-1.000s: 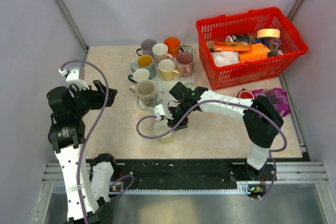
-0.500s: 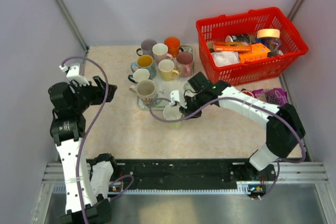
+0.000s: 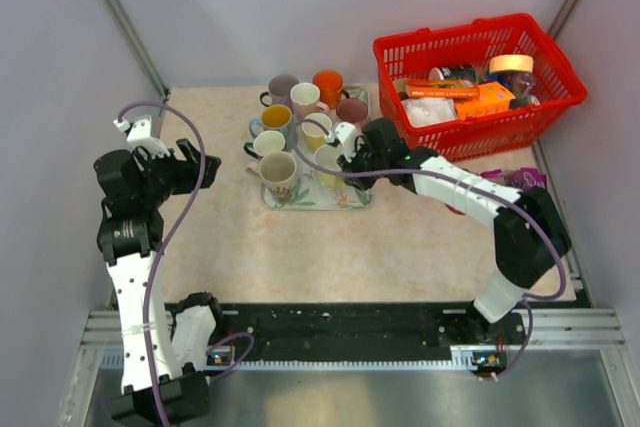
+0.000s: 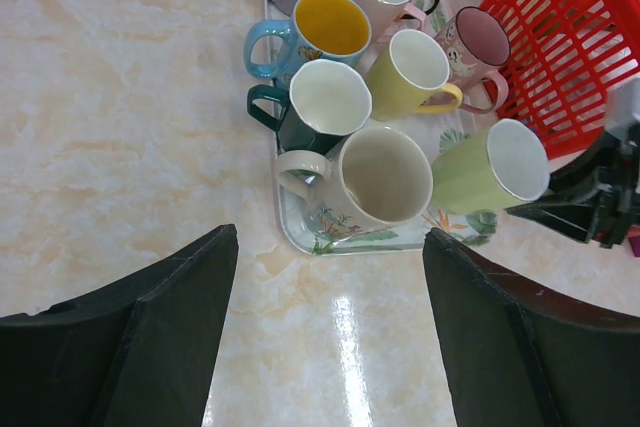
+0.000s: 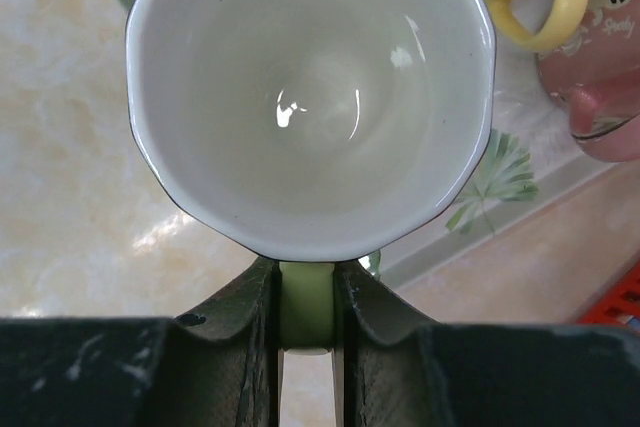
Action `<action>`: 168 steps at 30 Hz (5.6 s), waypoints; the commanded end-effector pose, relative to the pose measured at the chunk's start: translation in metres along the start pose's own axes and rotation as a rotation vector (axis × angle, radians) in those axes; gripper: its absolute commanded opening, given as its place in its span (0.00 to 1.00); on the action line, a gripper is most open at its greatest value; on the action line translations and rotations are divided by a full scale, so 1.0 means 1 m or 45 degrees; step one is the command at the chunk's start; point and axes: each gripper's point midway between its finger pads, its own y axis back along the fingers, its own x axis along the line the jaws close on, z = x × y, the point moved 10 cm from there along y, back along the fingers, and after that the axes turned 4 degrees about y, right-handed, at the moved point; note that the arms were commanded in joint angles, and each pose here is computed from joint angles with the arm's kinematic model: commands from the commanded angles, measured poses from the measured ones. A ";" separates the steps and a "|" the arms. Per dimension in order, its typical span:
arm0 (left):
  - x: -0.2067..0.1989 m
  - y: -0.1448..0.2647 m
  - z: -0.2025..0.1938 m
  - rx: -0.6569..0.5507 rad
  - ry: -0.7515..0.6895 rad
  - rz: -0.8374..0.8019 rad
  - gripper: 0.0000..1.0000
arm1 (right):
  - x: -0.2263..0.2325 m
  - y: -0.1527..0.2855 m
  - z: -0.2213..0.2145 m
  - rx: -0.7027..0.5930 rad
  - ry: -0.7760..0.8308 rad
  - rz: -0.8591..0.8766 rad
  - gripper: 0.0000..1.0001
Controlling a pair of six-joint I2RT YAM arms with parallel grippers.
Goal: Turn the mug right side up
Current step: Pick up the cup from the tray, then turn over the cup at the center of the board.
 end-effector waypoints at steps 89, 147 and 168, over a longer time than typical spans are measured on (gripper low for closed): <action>-0.001 -0.042 0.015 0.117 0.109 -0.315 0.88 | -0.003 0.077 -0.055 0.100 -0.536 0.371 0.63; -0.089 -0.029 0.019 -0.457 -1.762 -0.744 0.82 | -0.041 0.115 0.017 -0.461 -0.553 0.799 0.00; -0.132 -0.076 -0.016 -0.949 -2.259 -0.935 0.73 | 0.002 0.080 0.059 -0.328 -0.694 1.464 0.00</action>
